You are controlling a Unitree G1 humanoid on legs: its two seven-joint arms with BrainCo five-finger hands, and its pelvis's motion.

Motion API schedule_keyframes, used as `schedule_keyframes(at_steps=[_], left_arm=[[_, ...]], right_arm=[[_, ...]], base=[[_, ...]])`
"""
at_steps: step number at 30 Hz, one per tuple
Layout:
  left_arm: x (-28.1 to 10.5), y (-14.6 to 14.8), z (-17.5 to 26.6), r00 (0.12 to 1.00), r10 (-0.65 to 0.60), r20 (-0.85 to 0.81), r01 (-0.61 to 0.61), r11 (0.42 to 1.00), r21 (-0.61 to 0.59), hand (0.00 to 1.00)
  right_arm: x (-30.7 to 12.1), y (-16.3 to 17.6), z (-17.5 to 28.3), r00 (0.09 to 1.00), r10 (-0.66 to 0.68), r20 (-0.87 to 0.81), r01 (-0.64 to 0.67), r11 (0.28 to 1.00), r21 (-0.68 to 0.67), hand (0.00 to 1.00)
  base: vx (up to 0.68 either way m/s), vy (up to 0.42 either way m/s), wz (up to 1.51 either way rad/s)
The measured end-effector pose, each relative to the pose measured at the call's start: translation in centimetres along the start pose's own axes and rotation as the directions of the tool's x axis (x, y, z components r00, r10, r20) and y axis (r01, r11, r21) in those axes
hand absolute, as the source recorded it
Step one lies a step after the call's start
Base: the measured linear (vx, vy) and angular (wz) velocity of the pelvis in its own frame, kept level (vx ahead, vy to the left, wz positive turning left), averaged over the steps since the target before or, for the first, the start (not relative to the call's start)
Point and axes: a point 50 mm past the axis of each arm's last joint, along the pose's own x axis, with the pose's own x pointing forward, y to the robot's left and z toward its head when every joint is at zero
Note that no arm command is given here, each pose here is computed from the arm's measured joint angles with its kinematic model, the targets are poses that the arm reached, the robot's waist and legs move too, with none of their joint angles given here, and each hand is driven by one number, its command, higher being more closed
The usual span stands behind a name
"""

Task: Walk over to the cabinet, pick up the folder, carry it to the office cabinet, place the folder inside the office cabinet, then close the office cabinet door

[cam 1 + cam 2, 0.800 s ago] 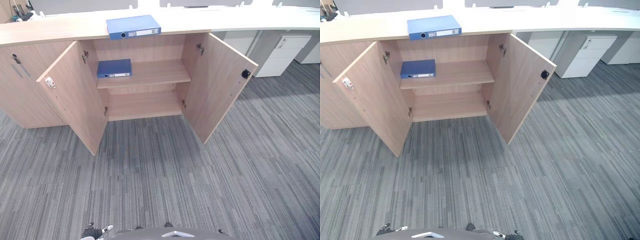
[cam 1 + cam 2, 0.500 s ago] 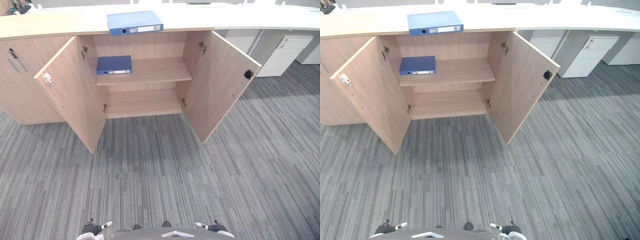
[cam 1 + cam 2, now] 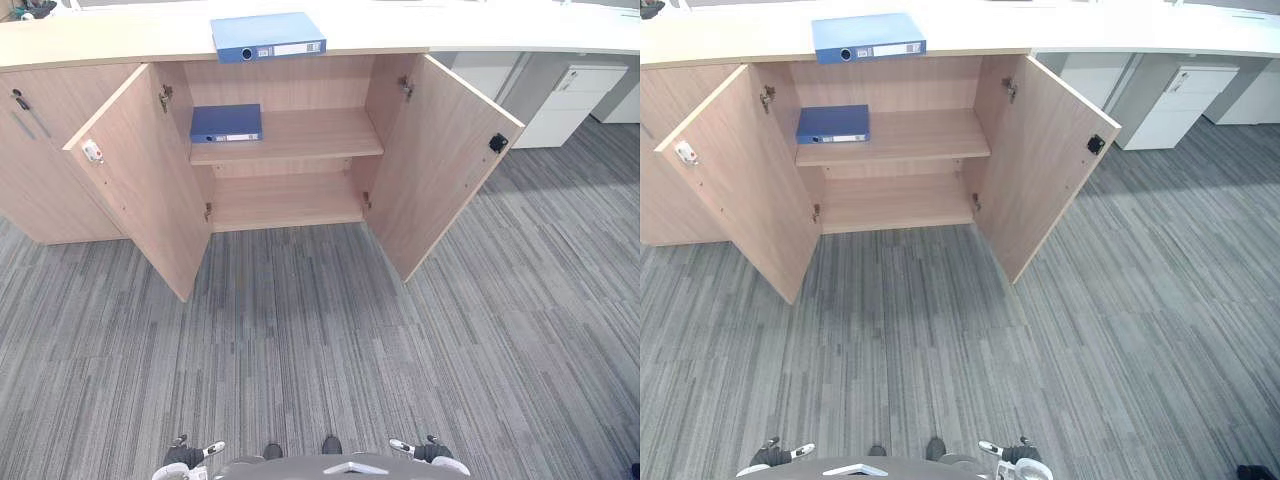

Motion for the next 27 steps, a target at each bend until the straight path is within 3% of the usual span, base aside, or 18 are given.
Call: schedule_keyframes(at_steps=[27], left_arm=[[0.4, -0.6, 2.2, 0.998, -0.021, 0.057, 0.020, 0.999, 0.028, 0.00]], right_arm=[[0.3, 0.0, 1.9, 0.999, -0.005, 0.048, 0.004, 1.000, 0.021, 0.00]], base=[[0.04, 0.014, -0.14]])
